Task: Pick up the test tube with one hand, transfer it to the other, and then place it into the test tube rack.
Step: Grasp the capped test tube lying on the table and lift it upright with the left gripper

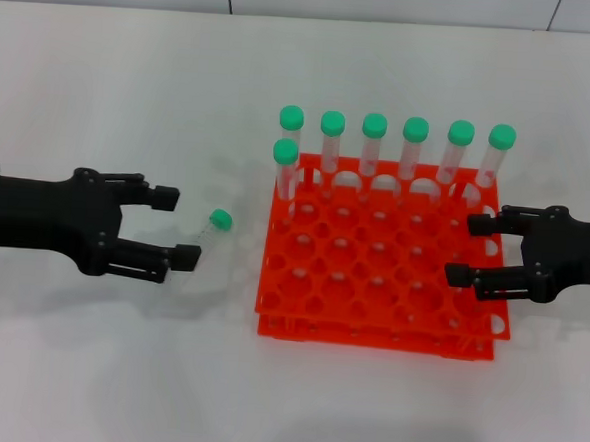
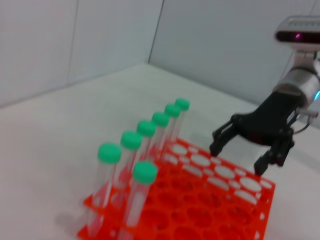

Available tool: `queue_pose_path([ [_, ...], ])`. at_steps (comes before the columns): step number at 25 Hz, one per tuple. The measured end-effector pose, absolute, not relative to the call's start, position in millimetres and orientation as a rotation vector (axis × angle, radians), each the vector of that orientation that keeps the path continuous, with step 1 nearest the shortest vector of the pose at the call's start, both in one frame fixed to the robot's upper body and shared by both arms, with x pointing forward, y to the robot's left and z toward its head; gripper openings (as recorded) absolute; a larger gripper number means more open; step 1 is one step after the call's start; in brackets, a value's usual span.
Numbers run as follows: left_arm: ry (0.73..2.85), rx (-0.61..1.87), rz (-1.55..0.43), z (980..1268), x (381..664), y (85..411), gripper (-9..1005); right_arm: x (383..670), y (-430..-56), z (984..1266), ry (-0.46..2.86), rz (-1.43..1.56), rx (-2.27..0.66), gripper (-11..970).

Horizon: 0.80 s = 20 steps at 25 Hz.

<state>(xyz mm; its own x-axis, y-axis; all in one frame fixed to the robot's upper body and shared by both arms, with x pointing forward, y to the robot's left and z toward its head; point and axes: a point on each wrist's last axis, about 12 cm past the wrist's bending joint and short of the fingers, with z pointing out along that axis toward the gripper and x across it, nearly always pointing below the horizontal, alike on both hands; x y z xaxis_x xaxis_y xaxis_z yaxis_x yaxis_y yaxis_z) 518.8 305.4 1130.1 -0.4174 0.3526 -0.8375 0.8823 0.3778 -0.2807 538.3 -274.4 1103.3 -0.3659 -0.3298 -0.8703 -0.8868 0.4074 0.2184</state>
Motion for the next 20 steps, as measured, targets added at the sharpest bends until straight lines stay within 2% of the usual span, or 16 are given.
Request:
queue_pose_path([
  [10,2.354,1.103,-0.839,1142.8,543.6,319.0,853,538.7,-272.7,1103.7,1.884,0.918,-1.034,827],
  [12,2.38,1.111,-0.817,1144.7,546.6,318.9,851,538.7,-272.4,1103.7,1.883,0.919,-1.034,827],
  [20,2.549,1.163,-0.631,1152.4,572.3,298.5,841,539.6,-271.3,1106.0,1.868,0.929,-1.016,827],
])
